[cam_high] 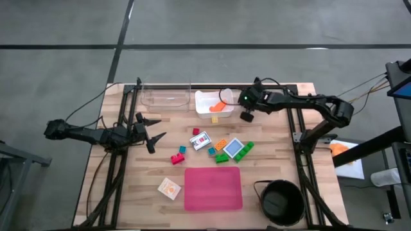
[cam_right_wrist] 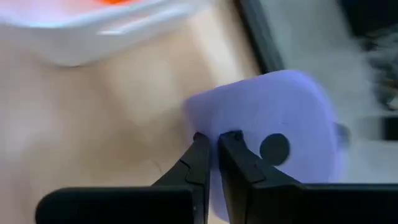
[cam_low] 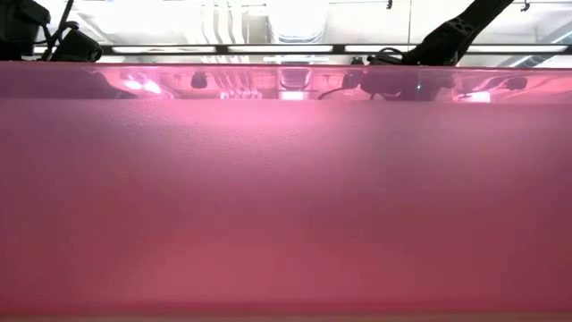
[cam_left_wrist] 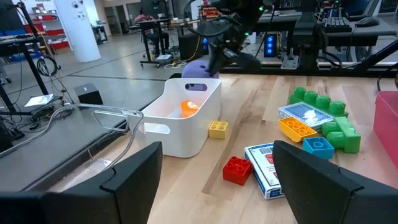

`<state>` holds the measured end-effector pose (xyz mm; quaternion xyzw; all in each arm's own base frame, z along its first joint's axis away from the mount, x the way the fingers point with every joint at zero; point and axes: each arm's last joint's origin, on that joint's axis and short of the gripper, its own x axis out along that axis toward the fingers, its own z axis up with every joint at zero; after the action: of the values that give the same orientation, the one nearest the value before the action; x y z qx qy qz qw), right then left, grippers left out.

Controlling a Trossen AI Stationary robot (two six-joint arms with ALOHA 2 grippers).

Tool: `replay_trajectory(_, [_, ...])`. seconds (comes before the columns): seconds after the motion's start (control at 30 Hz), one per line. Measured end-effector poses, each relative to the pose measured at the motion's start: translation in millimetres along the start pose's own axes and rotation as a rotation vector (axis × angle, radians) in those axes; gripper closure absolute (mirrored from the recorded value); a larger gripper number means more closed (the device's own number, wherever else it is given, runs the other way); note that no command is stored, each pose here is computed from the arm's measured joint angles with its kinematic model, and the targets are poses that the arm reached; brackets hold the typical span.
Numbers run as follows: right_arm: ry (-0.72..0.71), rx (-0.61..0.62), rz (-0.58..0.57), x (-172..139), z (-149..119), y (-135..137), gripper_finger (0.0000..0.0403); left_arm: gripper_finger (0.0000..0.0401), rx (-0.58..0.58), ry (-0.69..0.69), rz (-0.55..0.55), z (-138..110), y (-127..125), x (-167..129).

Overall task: Pick & Place Toys
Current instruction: Put the violet die into the transparent bin

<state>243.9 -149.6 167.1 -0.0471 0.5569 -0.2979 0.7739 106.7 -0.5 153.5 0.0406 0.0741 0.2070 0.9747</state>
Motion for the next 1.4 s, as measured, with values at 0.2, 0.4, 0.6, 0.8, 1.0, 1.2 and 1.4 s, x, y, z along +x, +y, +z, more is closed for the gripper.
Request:
replay_trajectory(0.2, [0.016,0.007,0.211,-16,3,13,0.0389,0.0098,-0.003,0.0,-0.002,0,0,0])
replay_trajectory(0.4, [-0.002,0.033,0.314,-35,7,21,0.0388,0.0098,0.003,0.01,-0.003,-1,0,1])
replay_trajectory(0.6, [-0.108,0.031,0.32,-62,14,19,0.0387,0.0098,0.006,0.014,-0.003,-1,-1,1])
replay_trajectory(0.8, [-0.184,0.058,0.291,-79,18,8,0.0384,0.0098,0.007,0.015,-0.003,-2,-1,1])
replay_trajectory(1.0, [-0.186,0.073,0.264,-78,27,1,0.0305,0.0098,0.007,0.015,-0.003,-2,-1,1])
replay_trajectory(1.2, [-0.141,0.0,0.146,-70,36,-2,0.014,0.0098,0.007,0.015,-0.003,-1,-1,1])
replay_trajectory(1.4, [-0.029,-0.031,0.057,-52,42,-9,0.0011,0.0098,0.007,0.016,-0.003,-2,-1,1])
